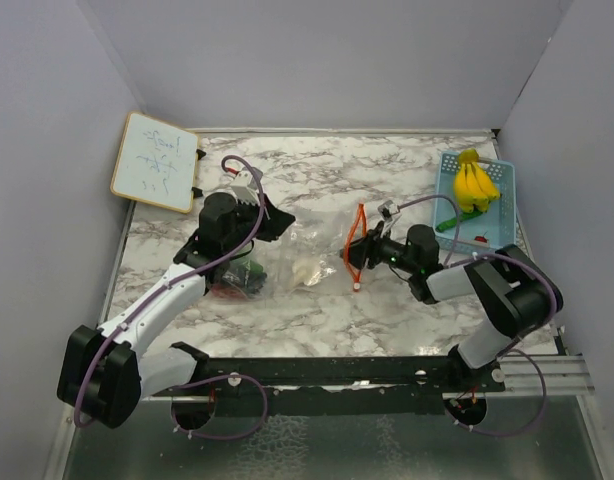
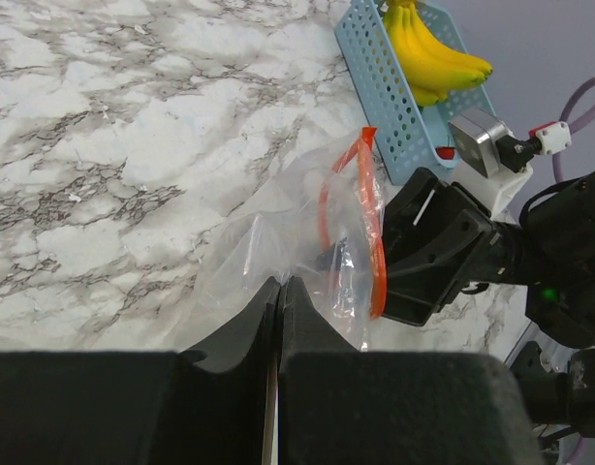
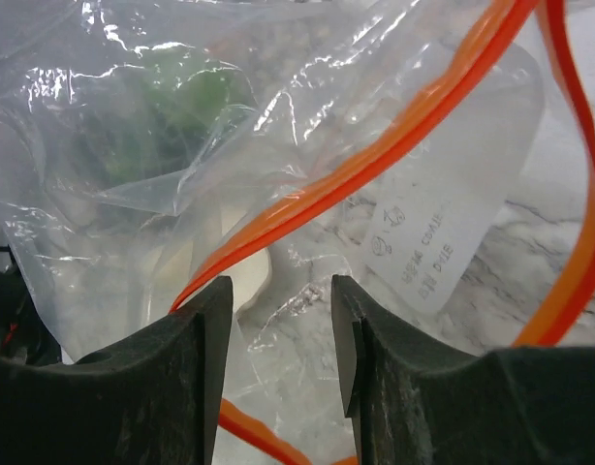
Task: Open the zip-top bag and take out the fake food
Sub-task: Pick up the fake vegetable from the zipper food storage bag.
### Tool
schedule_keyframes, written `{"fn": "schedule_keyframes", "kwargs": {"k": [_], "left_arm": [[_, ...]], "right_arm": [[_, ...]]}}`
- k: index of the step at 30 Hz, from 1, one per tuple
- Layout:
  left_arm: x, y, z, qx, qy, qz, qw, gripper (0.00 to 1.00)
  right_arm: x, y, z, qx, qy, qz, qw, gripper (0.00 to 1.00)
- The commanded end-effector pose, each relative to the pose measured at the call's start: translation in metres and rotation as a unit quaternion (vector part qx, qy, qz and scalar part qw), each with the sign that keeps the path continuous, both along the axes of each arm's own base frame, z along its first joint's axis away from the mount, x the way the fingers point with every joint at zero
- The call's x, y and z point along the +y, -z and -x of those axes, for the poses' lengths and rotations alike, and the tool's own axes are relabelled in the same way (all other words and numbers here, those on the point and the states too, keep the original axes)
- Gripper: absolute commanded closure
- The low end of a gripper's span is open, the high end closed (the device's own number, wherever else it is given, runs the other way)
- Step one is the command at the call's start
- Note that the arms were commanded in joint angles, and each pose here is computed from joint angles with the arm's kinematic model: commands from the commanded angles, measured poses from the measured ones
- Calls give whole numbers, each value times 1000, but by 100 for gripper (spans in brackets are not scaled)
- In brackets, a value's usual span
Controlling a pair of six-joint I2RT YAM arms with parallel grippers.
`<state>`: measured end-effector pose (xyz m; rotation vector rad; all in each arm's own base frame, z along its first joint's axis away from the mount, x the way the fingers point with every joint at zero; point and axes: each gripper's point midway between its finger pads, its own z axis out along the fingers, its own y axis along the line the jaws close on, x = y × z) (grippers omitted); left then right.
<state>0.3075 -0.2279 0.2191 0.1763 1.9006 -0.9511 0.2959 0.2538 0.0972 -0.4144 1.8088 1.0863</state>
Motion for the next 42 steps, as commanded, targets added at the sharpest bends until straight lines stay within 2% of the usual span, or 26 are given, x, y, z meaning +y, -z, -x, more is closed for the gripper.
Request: {"fn": "schedule_keyframes", "kwargs": {"k": [1,7,10,15,19,21,26,33,36,42], "left_arm": [[-1,10,-2,-1,-2,3,1000,100],[1,17,-1,7,-3,11,1000,100],[6,11,-1,-1,-9,4,1000,100],[11,14,0,-2,-17,0,1000,100],[11,17,-1,0,-18,6,1000,100],[8,17,-2,0,-14,11,1000,100],[5,21,-3,4,-9,17,1000,100],[8,25,-2,7,-14,9,1000,100],[8,24,-3,6,-14,8,1000,100],[9,29,-4,10,-15,5,1000,100]], "right_arm": [[34,-12,24,-21,-135,-71,988,53],[47,0,29,3,-162,-129,978,50],[47,11,21,13,-147,-119,982,50],[45,46,11,35,-113,-41,992,50],[44,80,7,37,-85,76,993,50],[46,88,7,29,-74,111,991,50],[63,72,28,19,-127,44,991,50],[84,43,57,21,-216,-82,973,49],[90,47,56,23,-223,-84,971,47],[100,62,58,20,-228,-27,973,41]]}}
